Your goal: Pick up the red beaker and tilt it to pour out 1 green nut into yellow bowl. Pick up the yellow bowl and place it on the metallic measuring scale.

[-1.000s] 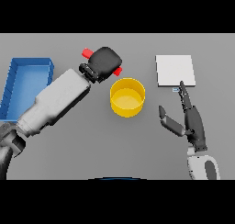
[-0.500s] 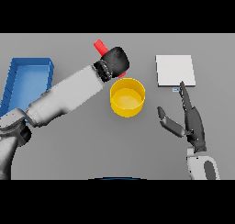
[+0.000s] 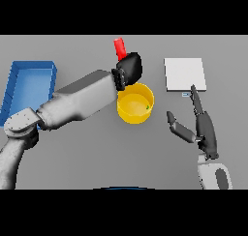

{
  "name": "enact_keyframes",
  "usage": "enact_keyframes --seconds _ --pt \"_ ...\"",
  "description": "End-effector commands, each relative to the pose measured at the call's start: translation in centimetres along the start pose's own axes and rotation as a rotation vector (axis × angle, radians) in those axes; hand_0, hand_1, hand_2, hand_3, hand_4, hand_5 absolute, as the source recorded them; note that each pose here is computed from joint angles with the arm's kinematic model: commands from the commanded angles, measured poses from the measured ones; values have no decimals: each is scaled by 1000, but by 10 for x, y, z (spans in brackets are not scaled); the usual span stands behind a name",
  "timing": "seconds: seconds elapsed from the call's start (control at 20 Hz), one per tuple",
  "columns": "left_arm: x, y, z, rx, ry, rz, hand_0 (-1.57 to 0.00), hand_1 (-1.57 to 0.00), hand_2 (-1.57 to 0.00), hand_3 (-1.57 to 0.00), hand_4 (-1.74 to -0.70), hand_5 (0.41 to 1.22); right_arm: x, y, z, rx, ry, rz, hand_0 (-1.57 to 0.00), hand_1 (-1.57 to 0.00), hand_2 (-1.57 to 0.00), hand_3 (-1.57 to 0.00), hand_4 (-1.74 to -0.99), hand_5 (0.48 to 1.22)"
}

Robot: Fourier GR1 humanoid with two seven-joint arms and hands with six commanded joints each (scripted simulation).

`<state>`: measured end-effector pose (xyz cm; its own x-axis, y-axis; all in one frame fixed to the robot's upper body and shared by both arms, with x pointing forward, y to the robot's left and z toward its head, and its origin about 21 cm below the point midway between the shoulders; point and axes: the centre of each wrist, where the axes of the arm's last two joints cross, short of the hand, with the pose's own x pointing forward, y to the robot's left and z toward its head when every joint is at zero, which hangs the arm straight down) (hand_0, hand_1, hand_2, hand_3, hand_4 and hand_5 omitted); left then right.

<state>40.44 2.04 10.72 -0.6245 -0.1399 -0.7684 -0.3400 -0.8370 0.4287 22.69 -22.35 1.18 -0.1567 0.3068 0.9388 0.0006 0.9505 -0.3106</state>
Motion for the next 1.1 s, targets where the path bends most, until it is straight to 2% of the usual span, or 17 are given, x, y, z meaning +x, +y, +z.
enact_keyframes --seconds 0.0,0.3,0.45,0.6,0.7,0.8,0.9,1.0,1.05 --pt "0 5 -1 2 -3 -30 -1571 -1571 -1571 -1571 -1731 1221 0 1 1 -3 -7 3 1 1 1 1 -1159 632" --pt "-2 21 -3 -4 -21 -164 -1571 -1571 -1571 -1571 -1720 1221 -4 1 5 -11 -6 -13 1 1 1 1 -1154 635" --pt "-37 34 4 -7 8 -199 -1571 -1571 -1571 -1571 -1721 1221 1 -2 0 -16 -22 -30 1 1 1 1 -1157 638" --pt "-82 40 18 -1 113 -226 -1571 -1571 -1571 -1571 -1725 1221 -1 1 -1 2 -39 -25 1 1 1 1 -1154 654" --pt "-121 44 35 28 200 -169 -1571 -1571 -1571 -1179 -1731 1221 0 4 0 12 -45 -17 1 1 1 1 -1160 660" --pt "-161 45 52 18 338 -54 -1571 -1571 -1571 -1320 -1727 1221 0 3 0 9 -45 -13 1 1 1 1 -1161 661" --pt "-194 36 69 55 446 151 -1571 -1571 -1571 -1410 -1729 1221 0 5 -3 13 -43 -38 1 1 1 1 -1156 658" --pt "-221 10 91 106 548 451 -1571 -1571 -1571 -1468 -1734 1221 2 5 -5 -3 -45 -1 1 1 1 1 -1146 641" --pt "-231 -4 101 134 608 607 -1571 -1571 -1571 -1427 -1735 1221 1 5 -6 -3 -42 21 1 1 1 1 -1140 637"
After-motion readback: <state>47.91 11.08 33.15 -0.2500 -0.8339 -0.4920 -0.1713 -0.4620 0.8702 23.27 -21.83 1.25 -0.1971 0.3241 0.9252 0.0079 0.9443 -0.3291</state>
